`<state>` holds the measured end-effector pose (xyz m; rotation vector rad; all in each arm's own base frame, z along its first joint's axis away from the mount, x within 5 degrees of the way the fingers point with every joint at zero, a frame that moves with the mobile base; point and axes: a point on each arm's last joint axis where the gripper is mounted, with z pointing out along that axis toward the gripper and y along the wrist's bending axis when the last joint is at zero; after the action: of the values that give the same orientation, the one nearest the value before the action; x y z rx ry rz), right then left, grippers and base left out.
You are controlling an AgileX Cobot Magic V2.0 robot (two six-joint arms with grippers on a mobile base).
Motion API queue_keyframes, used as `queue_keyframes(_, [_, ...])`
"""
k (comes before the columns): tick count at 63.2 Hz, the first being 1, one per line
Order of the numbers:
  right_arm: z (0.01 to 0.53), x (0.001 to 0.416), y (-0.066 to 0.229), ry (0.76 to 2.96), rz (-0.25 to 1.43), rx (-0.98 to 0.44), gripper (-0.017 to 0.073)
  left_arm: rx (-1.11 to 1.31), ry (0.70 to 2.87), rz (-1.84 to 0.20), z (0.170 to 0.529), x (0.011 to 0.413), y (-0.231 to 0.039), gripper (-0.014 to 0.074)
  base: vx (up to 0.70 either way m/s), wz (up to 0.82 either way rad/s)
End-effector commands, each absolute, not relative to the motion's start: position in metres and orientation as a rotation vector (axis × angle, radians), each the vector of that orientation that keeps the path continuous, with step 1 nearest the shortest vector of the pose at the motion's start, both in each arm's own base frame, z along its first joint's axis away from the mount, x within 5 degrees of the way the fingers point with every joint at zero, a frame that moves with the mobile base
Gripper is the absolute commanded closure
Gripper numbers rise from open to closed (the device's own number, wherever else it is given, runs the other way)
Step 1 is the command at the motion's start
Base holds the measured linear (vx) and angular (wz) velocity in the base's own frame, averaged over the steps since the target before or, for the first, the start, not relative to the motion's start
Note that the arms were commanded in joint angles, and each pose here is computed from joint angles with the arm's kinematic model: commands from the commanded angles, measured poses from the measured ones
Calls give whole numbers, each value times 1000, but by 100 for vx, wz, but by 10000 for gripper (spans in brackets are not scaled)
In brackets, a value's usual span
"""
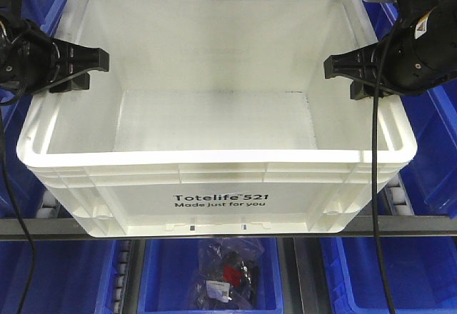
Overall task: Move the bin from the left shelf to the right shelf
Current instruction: 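Lift the crate off the roller shelf with both grippers, then hold the crate with both grippers while the base turns away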
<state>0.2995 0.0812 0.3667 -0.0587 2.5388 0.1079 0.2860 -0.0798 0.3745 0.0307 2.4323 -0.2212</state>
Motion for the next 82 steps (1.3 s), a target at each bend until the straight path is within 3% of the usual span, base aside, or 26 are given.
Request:
queue_keyframes(1, [399, 299, 66, 2333, 15, -60, 460, 84, 2239, -212, 411, 276, -74, 459, -10, 1])
queue_keyframes(82, [399, 299, 66, 2333, 15, -60, 460, 84, 2238, -212, 412, 275, -74, 459, -16, -3])
